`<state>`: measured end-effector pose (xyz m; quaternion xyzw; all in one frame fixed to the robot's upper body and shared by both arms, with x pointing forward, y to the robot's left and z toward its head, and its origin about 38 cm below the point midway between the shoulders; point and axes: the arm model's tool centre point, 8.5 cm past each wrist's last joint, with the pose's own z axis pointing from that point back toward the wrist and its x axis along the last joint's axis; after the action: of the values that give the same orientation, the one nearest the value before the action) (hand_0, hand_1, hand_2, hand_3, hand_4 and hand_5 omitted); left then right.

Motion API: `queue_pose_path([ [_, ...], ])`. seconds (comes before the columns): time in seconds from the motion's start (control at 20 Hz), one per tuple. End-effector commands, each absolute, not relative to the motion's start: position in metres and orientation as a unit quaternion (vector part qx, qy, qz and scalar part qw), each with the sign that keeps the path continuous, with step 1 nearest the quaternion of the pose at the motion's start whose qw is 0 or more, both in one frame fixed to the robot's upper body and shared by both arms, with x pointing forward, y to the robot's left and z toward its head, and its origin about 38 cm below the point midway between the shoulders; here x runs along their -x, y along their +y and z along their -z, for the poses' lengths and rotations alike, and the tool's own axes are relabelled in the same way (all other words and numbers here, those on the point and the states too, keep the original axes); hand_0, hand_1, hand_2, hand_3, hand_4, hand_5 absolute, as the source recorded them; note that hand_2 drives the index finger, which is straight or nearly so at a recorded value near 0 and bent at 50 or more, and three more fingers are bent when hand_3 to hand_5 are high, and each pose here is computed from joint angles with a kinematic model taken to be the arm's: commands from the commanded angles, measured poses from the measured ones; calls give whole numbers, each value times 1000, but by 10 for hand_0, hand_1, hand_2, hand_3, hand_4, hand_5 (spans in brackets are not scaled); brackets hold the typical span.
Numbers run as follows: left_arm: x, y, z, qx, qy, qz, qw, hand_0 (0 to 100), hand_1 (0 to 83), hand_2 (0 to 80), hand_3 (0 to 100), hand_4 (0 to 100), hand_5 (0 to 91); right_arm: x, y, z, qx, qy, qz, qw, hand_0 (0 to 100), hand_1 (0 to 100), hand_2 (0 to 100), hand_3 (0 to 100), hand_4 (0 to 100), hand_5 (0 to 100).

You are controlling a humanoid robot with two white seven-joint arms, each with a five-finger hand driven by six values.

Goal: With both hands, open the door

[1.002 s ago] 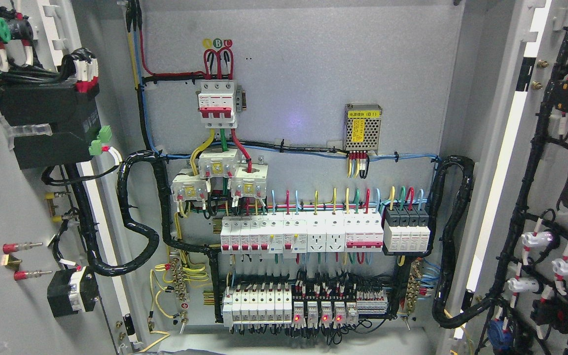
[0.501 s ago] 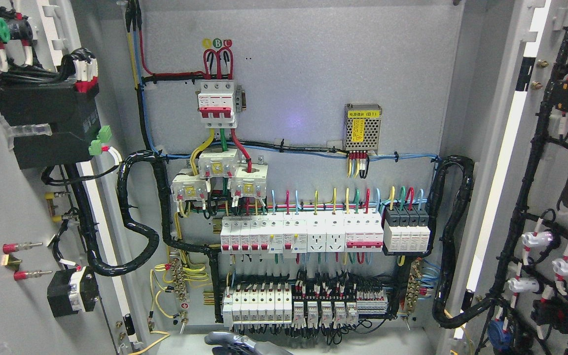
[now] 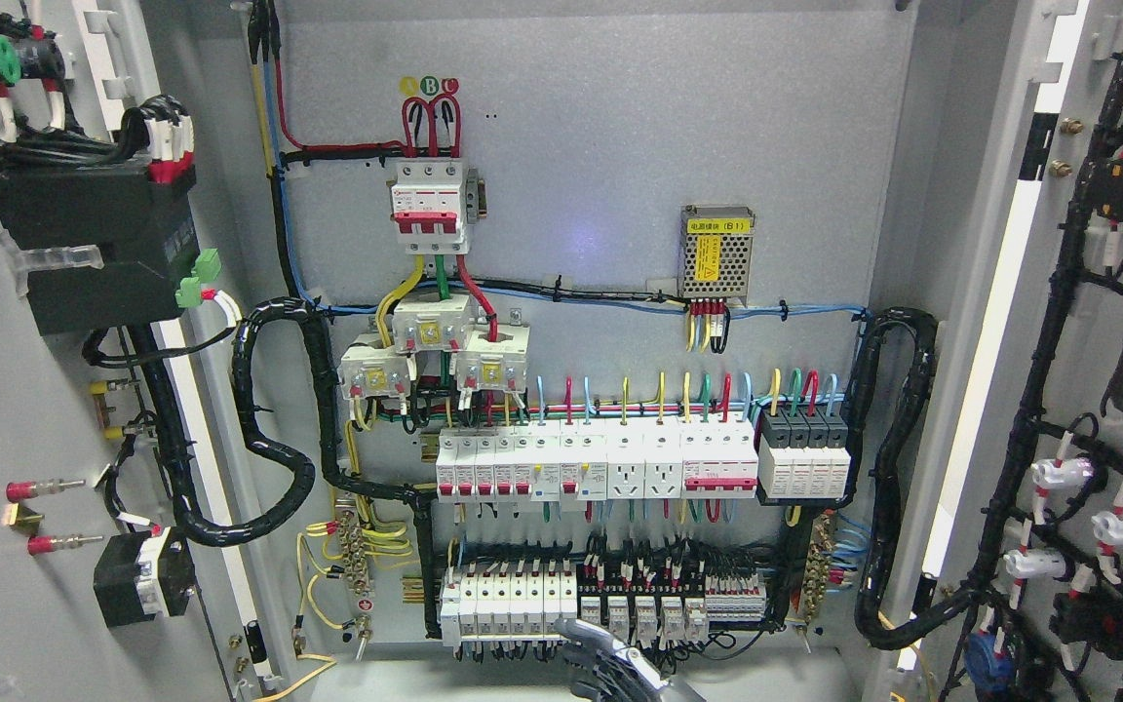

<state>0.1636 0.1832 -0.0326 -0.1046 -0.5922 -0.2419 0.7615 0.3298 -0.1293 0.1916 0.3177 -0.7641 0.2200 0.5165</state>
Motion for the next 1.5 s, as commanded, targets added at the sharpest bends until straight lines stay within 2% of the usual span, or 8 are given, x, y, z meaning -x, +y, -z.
queue_pose_path([
  [0.0,-172,143,-76,165,-704,226,653,0,0,0,0,0,0,-300,-174,-201,-275,-798,-212,493,190,0,0,0,0,0],
  [0.25,-183,124,-114,184,-761,173,598,0,0,0,0,0,0,-282,-202,-201,-244,-821,-189,481,190,0,0,0,0,0],
  [0.75,-211,125,-162,178,-855,125,471,0,0,0,0,0,0,-264,-261,-206,-158,-863,-169,450,190,0,0,0,0,0],
  [1.25,-251,175,-194,112,-898,94,416,0,0,0,0,0,0,-249,-285,-214,-129,-887,-175,409,191,0,0,0,0,0],
  [1.45,-256,208,-200,92,-906,66,408,0,0,0,0,0,0,-249,-302,-222,-149,-890,-142,406,191,0,0,0,0,0],
])
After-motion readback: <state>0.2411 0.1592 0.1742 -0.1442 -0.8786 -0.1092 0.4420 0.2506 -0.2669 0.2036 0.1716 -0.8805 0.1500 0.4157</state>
